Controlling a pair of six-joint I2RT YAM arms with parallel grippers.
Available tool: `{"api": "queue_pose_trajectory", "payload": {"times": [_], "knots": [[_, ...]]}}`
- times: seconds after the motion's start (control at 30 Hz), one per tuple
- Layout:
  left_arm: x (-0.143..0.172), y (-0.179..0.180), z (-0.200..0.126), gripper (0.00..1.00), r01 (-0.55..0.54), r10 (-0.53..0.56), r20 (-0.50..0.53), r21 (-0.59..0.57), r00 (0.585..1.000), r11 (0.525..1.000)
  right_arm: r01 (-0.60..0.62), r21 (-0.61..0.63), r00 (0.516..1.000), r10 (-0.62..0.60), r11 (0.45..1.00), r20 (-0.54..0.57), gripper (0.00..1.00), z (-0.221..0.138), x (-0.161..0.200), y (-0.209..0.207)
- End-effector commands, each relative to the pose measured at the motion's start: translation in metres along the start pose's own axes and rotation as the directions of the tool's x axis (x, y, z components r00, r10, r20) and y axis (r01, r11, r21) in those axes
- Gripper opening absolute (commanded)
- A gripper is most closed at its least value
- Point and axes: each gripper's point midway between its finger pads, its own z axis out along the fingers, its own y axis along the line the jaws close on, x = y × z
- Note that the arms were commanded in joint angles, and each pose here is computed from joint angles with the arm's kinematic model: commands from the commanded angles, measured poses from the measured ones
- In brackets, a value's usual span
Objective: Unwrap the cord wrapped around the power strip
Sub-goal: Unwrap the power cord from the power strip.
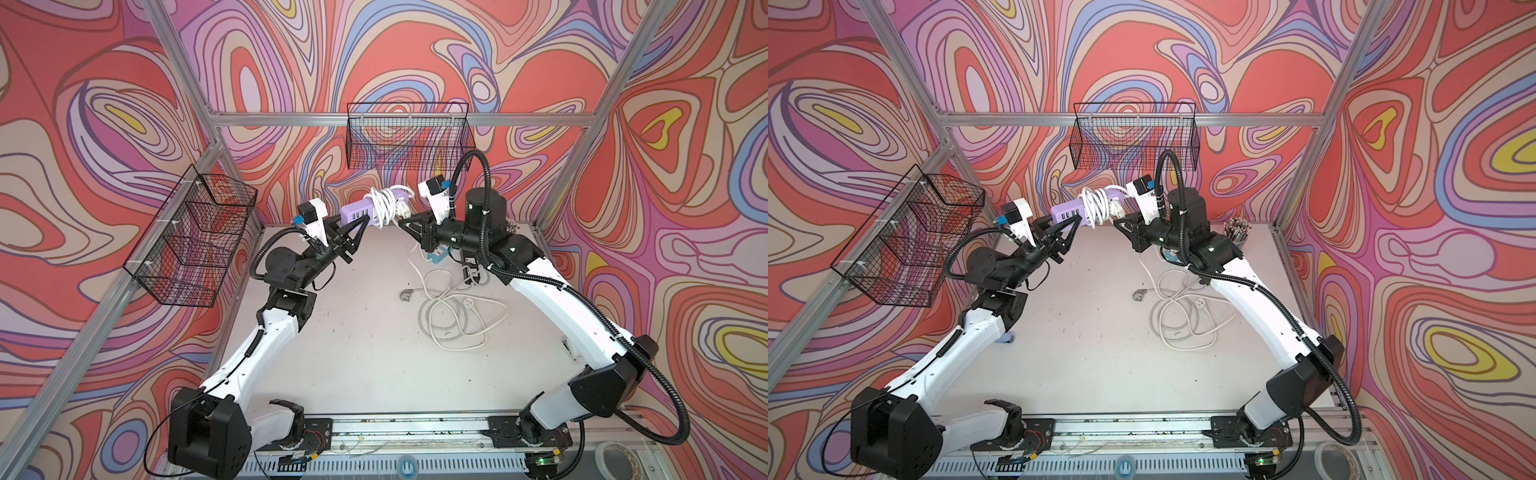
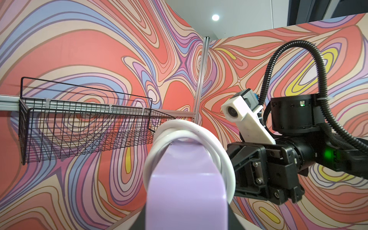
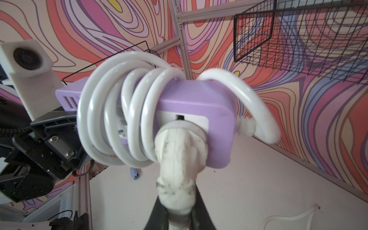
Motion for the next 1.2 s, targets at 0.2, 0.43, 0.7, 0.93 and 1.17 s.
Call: {"api": "queue_pose_trajectory", "payload": {"times": [0.2, 0.43, 0.7, 0.93, 1.17], "knots": [[-0.032, -0.011, -0.003, 0.0, -0.103, 0.102, 0.079, 0.006, 0.992, 0.995, 0.054, 0.117, 0.988, -0.07, 0.992, 0.137, 0.0, -0.009, -0.049, -0.017], [-0.028, -0.008, -0.002, 0.0, -0.105, 0.106, 0.082, -0.024, 0.991, 0.994, 0.163, 0.073, 0.985, -0.167, 0.984, 0.053, 0.0, 0.046, -0.014, 0.053], [-0.029, -0.009, -0.006, 0.0, -0.146, 0.15, 0.077, -0.059, 0.986, 0.988, 0.139, 0.114, 0.988, -0.146, 0.984, 0.056, 0.0, 0.034, -0.015, 0.037], [-0.033, -0.011, -0.007, 0.0, -0.154, 0.159, 0.083, -0.062, 0.984, 0.986, 0.008, 0.165, 0.993, -0.028, 0.986, 0.116, 0.0, -0.013, -0.028, -0.035], [-0.03, -0.01, -0.006, 0.0, -0.149, 0.153, 0.081, -0.057, 0.985, 0.987, 0.006, 0.057, 0.99, -0.014, 0.998, 0.141, 0.0, 0.004, -0.037, -0.003]]}}
